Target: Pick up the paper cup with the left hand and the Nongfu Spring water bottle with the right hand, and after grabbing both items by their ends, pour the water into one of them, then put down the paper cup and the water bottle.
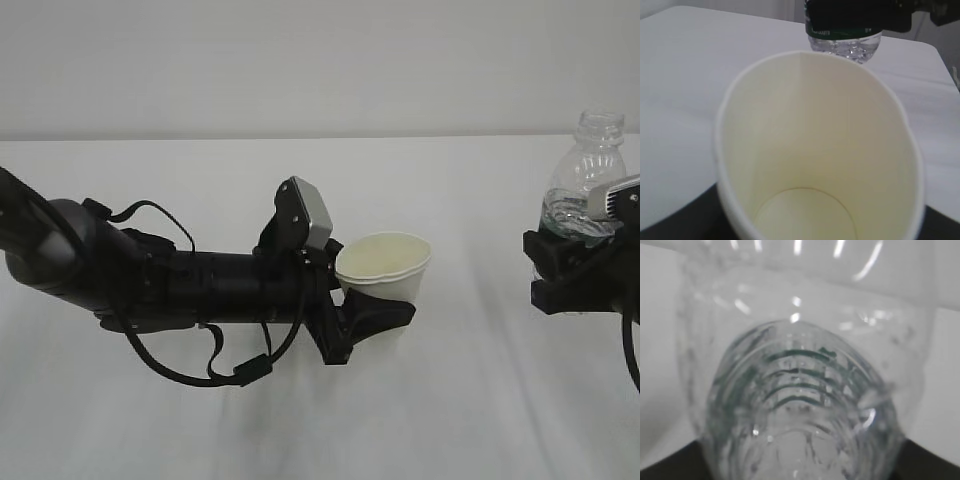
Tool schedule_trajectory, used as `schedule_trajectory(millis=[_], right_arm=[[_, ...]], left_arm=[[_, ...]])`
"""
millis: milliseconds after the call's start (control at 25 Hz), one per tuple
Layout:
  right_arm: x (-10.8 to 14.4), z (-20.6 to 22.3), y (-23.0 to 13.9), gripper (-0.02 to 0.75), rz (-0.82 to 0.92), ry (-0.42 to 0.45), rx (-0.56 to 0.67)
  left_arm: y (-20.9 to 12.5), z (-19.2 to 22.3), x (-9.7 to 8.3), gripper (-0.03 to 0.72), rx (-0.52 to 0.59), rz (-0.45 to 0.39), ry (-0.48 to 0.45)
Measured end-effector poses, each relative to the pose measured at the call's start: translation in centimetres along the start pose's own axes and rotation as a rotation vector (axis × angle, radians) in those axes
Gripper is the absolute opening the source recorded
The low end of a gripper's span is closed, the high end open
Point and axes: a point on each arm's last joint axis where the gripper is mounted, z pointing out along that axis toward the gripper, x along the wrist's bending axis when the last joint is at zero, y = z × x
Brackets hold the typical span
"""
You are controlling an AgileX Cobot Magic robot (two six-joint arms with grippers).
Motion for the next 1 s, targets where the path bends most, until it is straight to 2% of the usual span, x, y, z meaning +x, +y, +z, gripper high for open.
schedule_trajectory(millis=[400,1000], right_arm=[[-0.1,-0.5,0.5,0.392,-0.065,-0.005,0.005],[-0.2,-0.6,0.4,0.392,-0.305,-0.010,0.023]], left_arm=[[-2.5,1.6,-0.5,0.437,0.043,-0.038,-0.032],[-1.2,2.7,-0.9,0.435,0.036,0.066,-0.118]])
